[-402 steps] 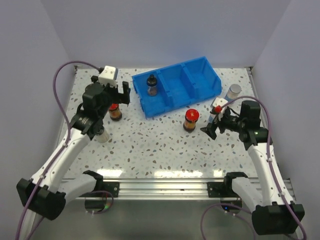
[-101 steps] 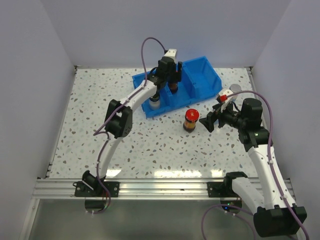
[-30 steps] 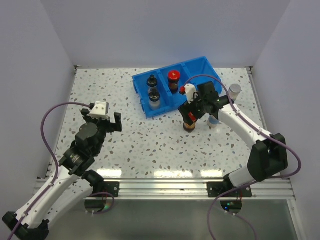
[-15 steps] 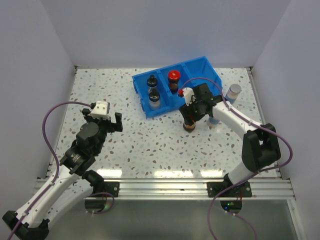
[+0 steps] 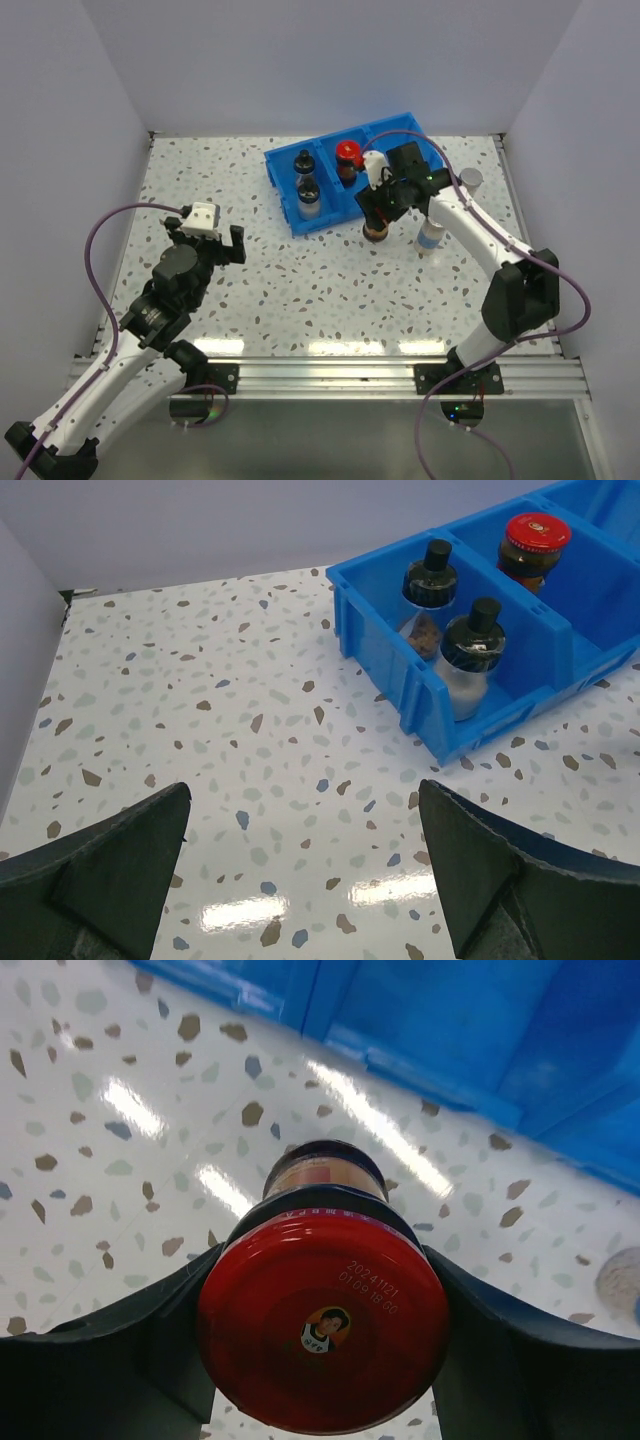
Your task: Organize the condiment bottles
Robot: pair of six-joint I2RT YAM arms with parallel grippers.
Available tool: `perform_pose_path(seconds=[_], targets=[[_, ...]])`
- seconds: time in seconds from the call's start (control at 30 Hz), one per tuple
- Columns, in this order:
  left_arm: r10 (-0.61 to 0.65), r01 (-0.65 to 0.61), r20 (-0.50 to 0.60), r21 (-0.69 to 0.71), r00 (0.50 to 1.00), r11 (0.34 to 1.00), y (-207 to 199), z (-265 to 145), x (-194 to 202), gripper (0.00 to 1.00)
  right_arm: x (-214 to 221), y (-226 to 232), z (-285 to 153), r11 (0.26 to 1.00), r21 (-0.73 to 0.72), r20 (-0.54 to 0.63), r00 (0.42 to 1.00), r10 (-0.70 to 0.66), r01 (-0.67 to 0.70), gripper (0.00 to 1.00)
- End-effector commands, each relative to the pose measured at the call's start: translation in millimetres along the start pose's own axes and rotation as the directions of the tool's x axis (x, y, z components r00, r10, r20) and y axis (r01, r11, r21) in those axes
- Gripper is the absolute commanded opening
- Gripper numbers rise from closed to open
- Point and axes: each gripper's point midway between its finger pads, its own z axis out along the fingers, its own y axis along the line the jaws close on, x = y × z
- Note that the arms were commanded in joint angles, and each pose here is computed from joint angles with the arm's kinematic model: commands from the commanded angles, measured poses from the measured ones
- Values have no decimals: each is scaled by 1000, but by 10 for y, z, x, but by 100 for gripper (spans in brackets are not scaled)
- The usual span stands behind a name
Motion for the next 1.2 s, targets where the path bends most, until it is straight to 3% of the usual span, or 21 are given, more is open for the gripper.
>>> perform_pose_path(seconds=[0.0, 0.13, 0.43, 0.6, 0.87, 0.97, 1.03, 1.17], targets=[[-1, 1, 19, 5, 1000, 1000, 2, 1, -42, 100, -814, -178, -441, 995, 81, 240, 968, -71, 53, 0], [0, 0, 18, 6, 1000, 1000, -1, 2, -35, 100, -1233, -355, -536, 990, 142, 318, 946, -67, 23, 0], [7, -7, 10, 3, 1000, 1000, -4, 23, -15, 100, -1832, -686, -213, 979, 201, 381, 924, -38, -43, 0], [7, -7, 12, 9, 1000, 1000, -15, 28, -21, 100, -1933, -817, 26, 976, 211, 376, 926, -25, -60, 0], [8, -9, 14, 24, 1000, 1000, -41, 38, -24, 100, -1647, -866, 597, 982, 179, 273, 962, 10, -61, 0], [4, -5, 18, 29, 1000, 1000, -46, 36, -38, 100, -1539, -808, 689, 987, 153, 251, 968, 13, -53, 9], [4, -5, 19, 28, 1000, 1000, -37, 41, -38, 100, -1470, -777, 742, 989, 139, 235, 972, 17, -51, 20], [3, -3, 19, 32, 1000, 999, -45, 43, -34, 100, -1432, -749, 760, 990, 127, 227, 974, 22, -52, 84]])
